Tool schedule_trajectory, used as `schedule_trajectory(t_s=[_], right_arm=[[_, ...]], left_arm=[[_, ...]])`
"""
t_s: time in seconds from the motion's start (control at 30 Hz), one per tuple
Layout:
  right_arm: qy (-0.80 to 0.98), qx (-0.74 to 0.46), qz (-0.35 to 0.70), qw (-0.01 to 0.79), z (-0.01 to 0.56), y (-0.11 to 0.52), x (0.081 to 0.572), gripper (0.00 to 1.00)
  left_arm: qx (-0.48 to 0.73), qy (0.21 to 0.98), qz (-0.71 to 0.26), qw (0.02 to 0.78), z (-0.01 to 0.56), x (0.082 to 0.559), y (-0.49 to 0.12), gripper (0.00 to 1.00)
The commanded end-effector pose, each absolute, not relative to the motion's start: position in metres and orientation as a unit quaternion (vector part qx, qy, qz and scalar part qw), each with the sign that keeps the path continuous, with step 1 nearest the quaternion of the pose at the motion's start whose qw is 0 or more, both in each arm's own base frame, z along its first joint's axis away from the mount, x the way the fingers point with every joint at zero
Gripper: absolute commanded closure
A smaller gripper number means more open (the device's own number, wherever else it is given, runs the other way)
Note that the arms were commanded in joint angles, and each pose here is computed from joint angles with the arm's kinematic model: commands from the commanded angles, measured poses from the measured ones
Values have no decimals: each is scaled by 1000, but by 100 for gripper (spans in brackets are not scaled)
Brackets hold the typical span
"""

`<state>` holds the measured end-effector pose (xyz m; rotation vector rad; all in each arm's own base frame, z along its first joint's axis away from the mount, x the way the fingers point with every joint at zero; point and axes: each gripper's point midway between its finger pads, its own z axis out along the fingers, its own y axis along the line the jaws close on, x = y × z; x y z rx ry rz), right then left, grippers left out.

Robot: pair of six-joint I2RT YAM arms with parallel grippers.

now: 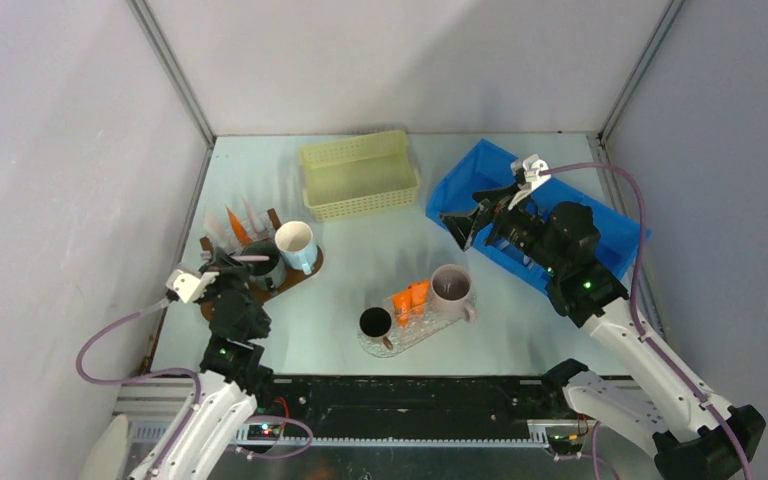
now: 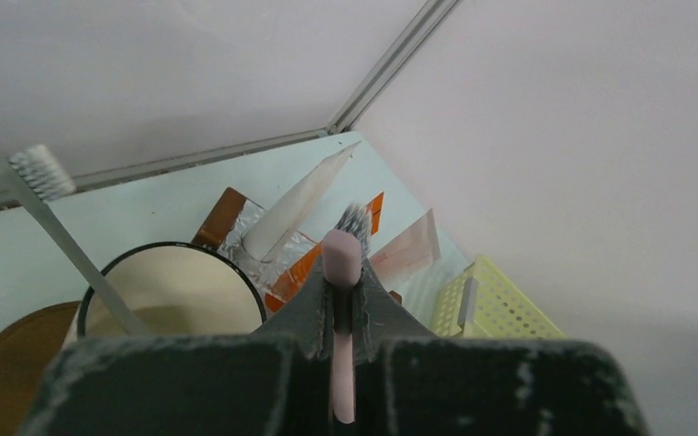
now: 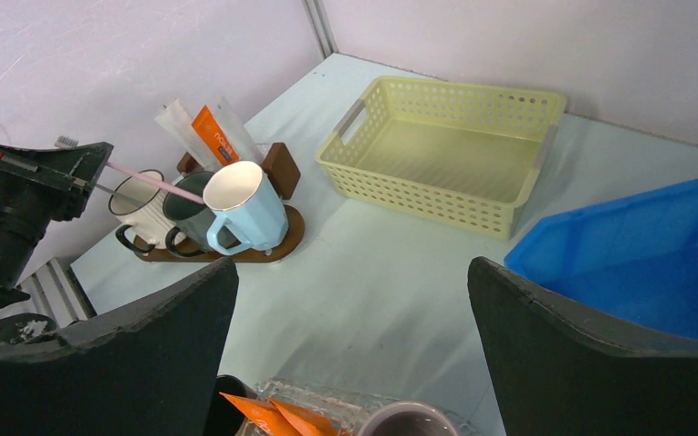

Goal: Prepare toiletry sets of a toothbrush and toothpaste on the tray
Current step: Place the toothbrush in the cup.

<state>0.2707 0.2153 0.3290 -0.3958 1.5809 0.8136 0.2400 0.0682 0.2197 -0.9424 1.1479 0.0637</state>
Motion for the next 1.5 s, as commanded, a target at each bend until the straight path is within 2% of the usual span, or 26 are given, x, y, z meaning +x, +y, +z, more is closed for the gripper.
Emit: schedule_trajectory(t_s=[0.0, 0.27, 0.4, 0.53, 0.63, 0.8, 1.07, 1.2, 1.47], right_arm=[[668, -176, 346, 635, 342, 212, 272, 1], [668, -175, 335, 641, 343, 207, 272, 1], [668, -176, 332, 642, 342, 206, 273, 1], [669, -176, 330, 642, 342, 206, 273, 1], [668, -176, 330, 643, 341, 206, 273, 1], [667, -176, 330, 644, 342, 205, 272, 0], [665, -175, 330, 647, 344, 204, 271, 1], [664, -174, 325, 650, 345, 202, 271, 1], [683, -120, 284, 663, 341, 179, 284, 1]], left_arm=[[-448, 496, -23, 743, 227, 255, 62, 100], [-435, 533, -22, 725, 205, 273, 52, 99], [-436, 545, -23, 716, 196, 275, 49, 94], [-440, 552, -23, 708, 188, 274, 49, 82], [-440, 556, -18, 705, 187, 273, 49, 65], [-440, 556, -11, 705, 193, 267, 53, 45], [-449, 553, 16, 702, 208, 249, 65, 7], [-445, 555, 31, 703, 222, 240, 70, 1], [-418, 582, 59, 695, 259, 225, 74, 0]])
